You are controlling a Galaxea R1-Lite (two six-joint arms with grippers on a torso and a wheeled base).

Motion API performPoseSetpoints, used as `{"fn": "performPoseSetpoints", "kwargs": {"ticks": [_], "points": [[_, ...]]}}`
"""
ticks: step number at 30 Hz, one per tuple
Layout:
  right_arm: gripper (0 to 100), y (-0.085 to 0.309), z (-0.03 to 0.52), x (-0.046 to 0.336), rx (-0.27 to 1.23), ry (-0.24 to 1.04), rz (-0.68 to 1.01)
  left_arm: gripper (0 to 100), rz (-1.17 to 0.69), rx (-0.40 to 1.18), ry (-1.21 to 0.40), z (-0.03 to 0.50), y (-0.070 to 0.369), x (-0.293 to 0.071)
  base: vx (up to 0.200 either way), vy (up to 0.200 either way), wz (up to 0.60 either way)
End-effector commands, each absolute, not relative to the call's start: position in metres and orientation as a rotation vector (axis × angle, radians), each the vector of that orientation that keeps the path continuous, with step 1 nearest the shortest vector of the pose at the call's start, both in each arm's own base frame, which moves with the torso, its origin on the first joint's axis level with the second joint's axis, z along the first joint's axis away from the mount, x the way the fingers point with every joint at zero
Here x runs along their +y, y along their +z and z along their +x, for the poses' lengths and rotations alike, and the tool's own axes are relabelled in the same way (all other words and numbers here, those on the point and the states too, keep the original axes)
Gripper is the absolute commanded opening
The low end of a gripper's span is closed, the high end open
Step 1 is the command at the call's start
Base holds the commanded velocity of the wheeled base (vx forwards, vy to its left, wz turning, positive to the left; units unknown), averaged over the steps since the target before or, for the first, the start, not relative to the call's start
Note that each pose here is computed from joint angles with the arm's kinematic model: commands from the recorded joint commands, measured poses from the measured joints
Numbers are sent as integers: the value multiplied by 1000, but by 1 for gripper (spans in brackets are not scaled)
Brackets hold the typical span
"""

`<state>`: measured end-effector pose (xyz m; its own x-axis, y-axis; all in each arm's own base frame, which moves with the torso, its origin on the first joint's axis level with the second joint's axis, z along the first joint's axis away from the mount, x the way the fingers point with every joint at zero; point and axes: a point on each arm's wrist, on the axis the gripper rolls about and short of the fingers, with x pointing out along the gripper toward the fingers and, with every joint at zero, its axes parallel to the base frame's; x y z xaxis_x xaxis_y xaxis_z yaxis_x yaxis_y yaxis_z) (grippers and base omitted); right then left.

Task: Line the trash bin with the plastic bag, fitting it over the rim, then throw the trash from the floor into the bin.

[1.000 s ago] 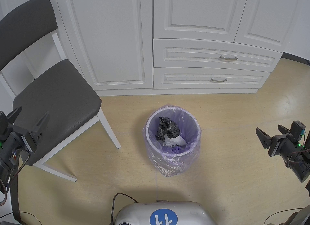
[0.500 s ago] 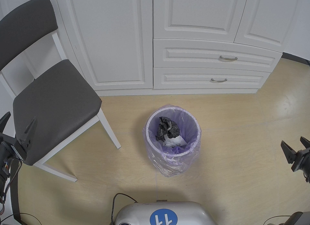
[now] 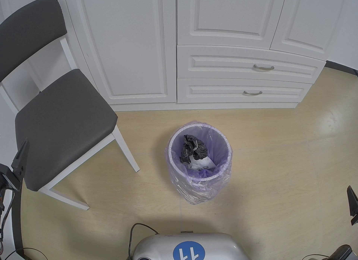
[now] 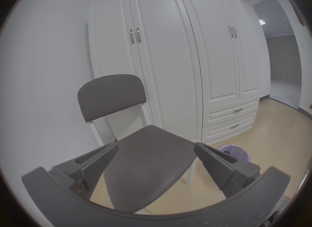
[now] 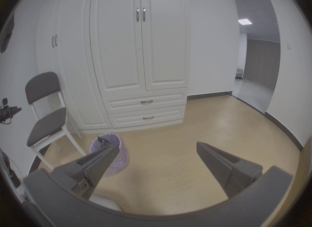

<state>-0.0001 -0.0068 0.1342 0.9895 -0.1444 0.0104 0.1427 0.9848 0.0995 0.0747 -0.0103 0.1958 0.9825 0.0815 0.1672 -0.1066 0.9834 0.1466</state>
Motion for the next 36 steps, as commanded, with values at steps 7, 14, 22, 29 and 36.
{"fn": "performPoseSetpoints", "kwargs": {"ticks": [7,14,22,29,36], "points": [[100,124,-22,-10,-172,-147,149,100,156,-180,128,54,194,-4,0,0,0],[100,120,-22,-9,-173,-147,179,100,155,-184,137,45,193,-2,0,0,0],[100,123,-23,-9,-186,-125,214,100,155,-193,154,38,191,0,0,0,0],[100,125,-23,-9,-194,-120,211,100,151,-223,186,30,190,3,0,0,0],[100,133,-34,-6,-279,-216,211,100,144,-256,198,17,192,5,0,0,0]]}}
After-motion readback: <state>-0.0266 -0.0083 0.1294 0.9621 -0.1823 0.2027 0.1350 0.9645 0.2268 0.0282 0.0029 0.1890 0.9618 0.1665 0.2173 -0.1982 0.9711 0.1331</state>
